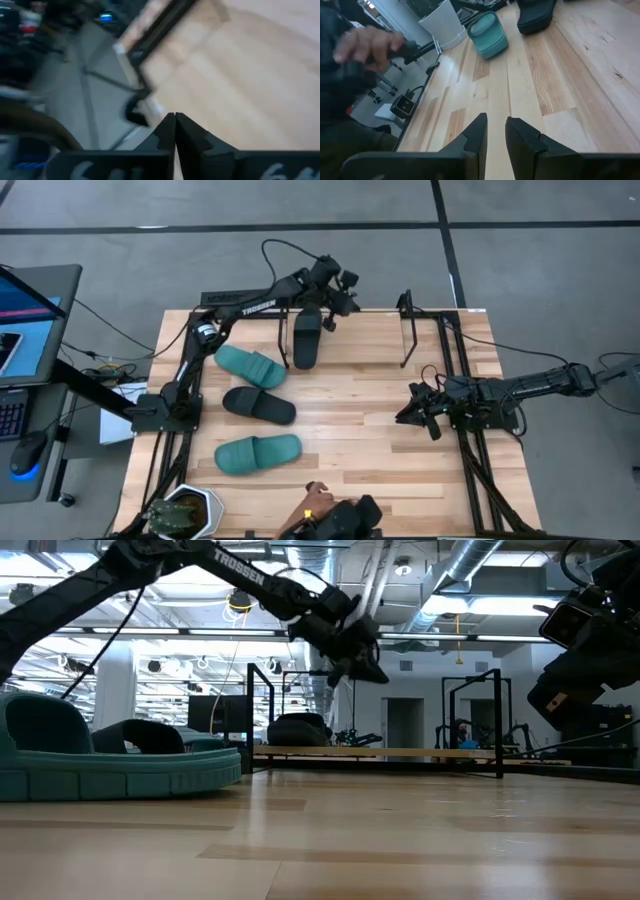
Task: Pick and place slides into the shelf
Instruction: Put the right black slipper on the shelf
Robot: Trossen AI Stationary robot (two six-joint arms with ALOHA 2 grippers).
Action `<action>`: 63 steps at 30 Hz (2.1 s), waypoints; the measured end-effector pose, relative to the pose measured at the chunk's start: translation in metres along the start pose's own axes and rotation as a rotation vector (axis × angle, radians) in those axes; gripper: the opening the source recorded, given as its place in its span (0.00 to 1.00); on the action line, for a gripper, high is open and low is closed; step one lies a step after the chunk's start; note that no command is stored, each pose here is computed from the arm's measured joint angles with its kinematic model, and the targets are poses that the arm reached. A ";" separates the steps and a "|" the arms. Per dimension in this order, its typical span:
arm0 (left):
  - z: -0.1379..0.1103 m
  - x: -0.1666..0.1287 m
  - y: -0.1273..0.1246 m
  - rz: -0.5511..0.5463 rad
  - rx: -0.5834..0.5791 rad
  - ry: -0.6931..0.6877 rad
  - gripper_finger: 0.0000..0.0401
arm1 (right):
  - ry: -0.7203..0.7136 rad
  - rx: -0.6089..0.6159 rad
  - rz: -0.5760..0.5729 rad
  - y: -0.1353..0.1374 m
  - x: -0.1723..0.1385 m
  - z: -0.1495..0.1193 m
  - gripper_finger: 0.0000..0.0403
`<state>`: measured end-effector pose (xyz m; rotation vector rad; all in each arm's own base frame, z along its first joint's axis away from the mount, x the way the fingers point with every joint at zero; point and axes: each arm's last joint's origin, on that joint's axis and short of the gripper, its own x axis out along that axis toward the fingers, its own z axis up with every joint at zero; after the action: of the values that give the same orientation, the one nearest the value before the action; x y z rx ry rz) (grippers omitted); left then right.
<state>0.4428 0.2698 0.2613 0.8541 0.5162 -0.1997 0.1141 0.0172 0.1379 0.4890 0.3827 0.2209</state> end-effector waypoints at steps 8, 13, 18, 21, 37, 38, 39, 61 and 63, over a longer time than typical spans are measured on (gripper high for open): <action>-0.026 0.044 -0.024 -0.051 0.062 -0.026 0.00 | -0.002 0.000 -0.002 0.000 0.000 0.000 0.15; -0.027 0.043 -0.023 -0.046 0.085 -0.034 0.00 | 0.000 0.000 -0.001 0.000 0.000 0.000 0.15; -0.031 0.043 -0.024 -0.054 0.112 -0.032 0.00 | -0.001 0.000 0.000 0.000 0.000 0.000 0.15; -0.034 0.041 -0.023 -0.061 0.100 -0.042 0.00 | 0.000 0.000 0.000 0.000 0.000 0.000 0.15; -0.055 0.032 -0.023 -0.095 0.043 0.082 0.00 | 0.000 0.000 0.000 0.000 0.000 0.000 0.15; -0.056 0.031 -0.023 -0.093 0.043 0.086 0.00 | 0.000 0.000 0.000 0.000 0.000 0.000 0.15; -0.057 0.031 -0.023 -0.092 0.042 0.088 0.00 | 0.000 0.000 0.000 0.000 0.000 0.000 0.15; -0.056 0.032 -0.027 -0.119 0.040 0.122 0.00 | 0.000 0.000 0.000 0.000 0.000 0.000 0.15; -0.052 0.031 -0.025 -0.113 0.038 0.115 0.00 | 0.000 0.000 0.000 0.000 0.000 0.000 0.15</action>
<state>0.4418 0.2943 0.1998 0.8779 0.6711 -0.2655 0.1141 0.0171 0.1379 0.4892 0.3826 0.2205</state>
